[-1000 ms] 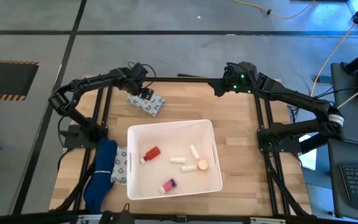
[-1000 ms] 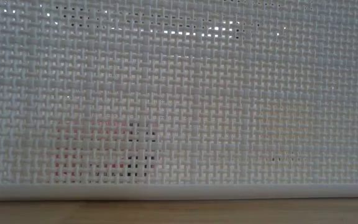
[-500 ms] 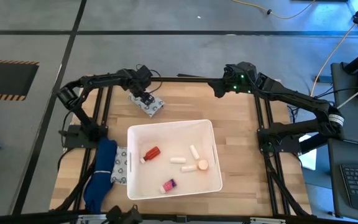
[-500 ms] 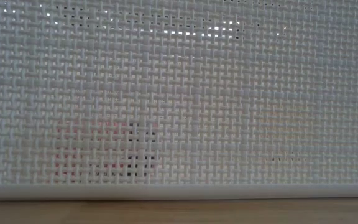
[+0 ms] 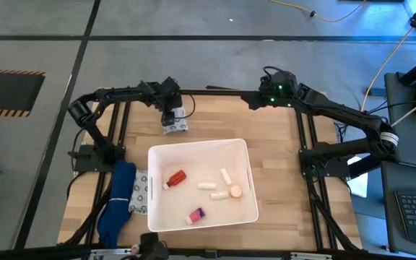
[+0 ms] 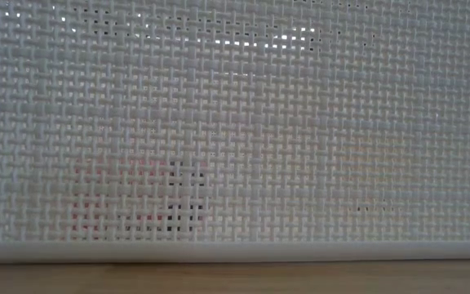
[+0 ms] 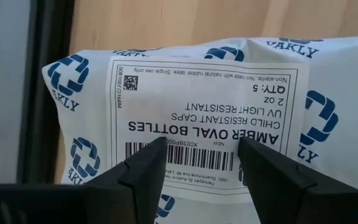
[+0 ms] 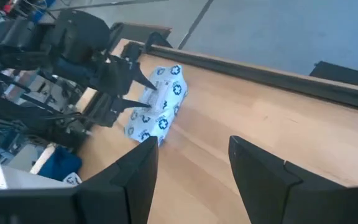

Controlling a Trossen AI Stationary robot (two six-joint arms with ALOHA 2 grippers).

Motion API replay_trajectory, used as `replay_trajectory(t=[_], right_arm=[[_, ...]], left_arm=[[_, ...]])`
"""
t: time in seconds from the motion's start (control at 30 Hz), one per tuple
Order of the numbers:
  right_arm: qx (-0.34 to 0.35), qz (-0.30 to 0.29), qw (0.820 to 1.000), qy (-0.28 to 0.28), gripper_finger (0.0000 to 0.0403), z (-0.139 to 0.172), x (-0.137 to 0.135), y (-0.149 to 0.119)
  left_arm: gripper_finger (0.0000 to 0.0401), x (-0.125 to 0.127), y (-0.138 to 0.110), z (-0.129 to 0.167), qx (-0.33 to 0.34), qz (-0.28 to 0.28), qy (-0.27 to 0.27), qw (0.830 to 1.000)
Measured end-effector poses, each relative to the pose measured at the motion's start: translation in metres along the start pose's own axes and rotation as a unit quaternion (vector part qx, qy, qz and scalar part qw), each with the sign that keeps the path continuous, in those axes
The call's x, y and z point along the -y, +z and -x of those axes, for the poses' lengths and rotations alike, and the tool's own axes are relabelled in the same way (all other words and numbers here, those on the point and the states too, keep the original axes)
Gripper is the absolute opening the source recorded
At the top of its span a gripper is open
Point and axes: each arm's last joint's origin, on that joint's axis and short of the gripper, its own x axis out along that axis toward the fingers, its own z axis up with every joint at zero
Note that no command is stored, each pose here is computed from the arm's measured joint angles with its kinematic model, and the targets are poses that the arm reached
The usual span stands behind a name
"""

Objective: Pick & place medical supplies in basket/bin
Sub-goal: Put the top white mailer bag into the white bin

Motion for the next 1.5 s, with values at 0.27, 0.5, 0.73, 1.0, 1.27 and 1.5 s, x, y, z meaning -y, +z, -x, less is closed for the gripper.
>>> replay_trajectory(t=[0.27, 0.5, 0.73, 1.0, 1.27, 1.5], right_arm=[[-0.007, -0.008, 1.000, -0.026, 0.0199, -0.017, 0.013, 0.003], [0.010, -0.011, 0.999, -0.031, 0.0199, -0.016, 0.018, 0.009], [0.087, 0.018, 0.994, -0.067, 0.0199, -0.015, 0.023, 0.023], [0.072, 0.032, 0.997, -0.001, 0.0199, -0.040, 0.025, 0.026], [0.027, 0.009, 0.999, 0.014, 0.0199, -0.061, 0.032, 0.019], [-0.009, -0.017, 0.996, 0.085, 0.0199, -0.090, 0.037, 0.013]], left_arm=[[0.0191, -0.007, 0.014, 0.031, 0.070, 0.039, 0.014, 0.997], [0.0188, -0.011, 0.017, 0.090, 0.141, 0.129, 0.061, 0.980], [0.0166, -0.007, -0.008, 0.132, 0.146, 0.334, 0.061, 0.929], [0.0148, -0.009, -0.026, 0.124, 0.110, 0.427, -0.003, 0.897], [0.0136, -0.006, -0.053, 0.081, 0.088, 0.494, -0.045, 0.864], [0.0105, -0.002, -0.076, 0.054, 0.047, 0.532, -0.040, 0.844]])
